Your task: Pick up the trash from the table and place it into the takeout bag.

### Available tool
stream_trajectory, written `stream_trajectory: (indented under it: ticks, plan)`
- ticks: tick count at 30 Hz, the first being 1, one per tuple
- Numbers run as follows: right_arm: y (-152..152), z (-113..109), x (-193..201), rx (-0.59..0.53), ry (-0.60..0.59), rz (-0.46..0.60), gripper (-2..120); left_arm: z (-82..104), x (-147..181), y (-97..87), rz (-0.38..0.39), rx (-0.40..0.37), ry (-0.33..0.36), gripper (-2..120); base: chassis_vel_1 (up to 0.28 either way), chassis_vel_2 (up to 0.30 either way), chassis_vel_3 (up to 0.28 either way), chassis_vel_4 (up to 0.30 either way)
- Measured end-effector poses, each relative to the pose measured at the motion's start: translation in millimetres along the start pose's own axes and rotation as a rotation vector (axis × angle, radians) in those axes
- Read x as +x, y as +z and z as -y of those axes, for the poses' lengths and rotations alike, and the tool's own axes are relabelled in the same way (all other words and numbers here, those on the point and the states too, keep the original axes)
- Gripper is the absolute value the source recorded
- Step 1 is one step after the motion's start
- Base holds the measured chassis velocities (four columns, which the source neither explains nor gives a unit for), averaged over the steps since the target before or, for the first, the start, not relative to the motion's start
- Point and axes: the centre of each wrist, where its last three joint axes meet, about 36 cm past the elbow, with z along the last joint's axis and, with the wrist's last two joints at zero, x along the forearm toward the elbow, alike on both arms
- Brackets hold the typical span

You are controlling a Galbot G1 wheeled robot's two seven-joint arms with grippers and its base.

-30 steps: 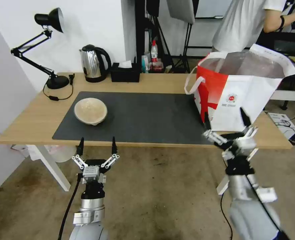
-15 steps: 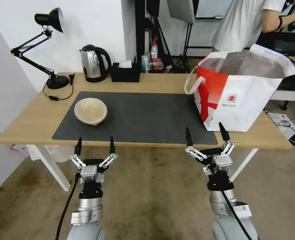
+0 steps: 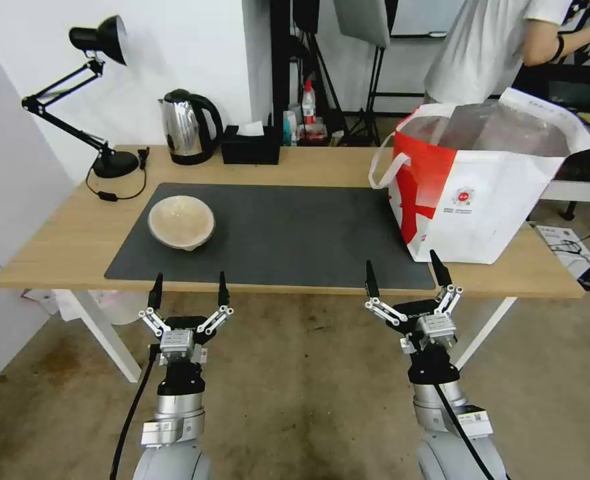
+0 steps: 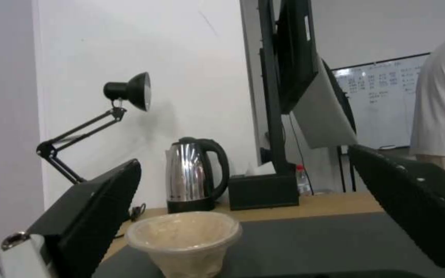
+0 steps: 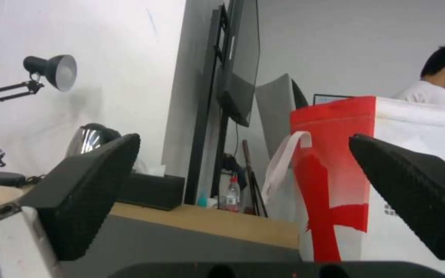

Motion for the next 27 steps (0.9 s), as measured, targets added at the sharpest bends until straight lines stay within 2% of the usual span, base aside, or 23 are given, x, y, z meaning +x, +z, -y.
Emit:
stream_trajectory:
  ticks: [14,27]
  plan:
    - [14.2,-0.3,16.4,0.003,0.002,0.002,100,0.8,-0.2,1.1,-0.002,0.000,0.000,100,0.000,0.000,0.000,0.000]
    - [15.6,-1.4,17.2,0.013,0.002,0.003,100,-2.6,-2.4,2.0,0.002,-0.007,0.000,100,0.000,0.000,0.000,0.000]
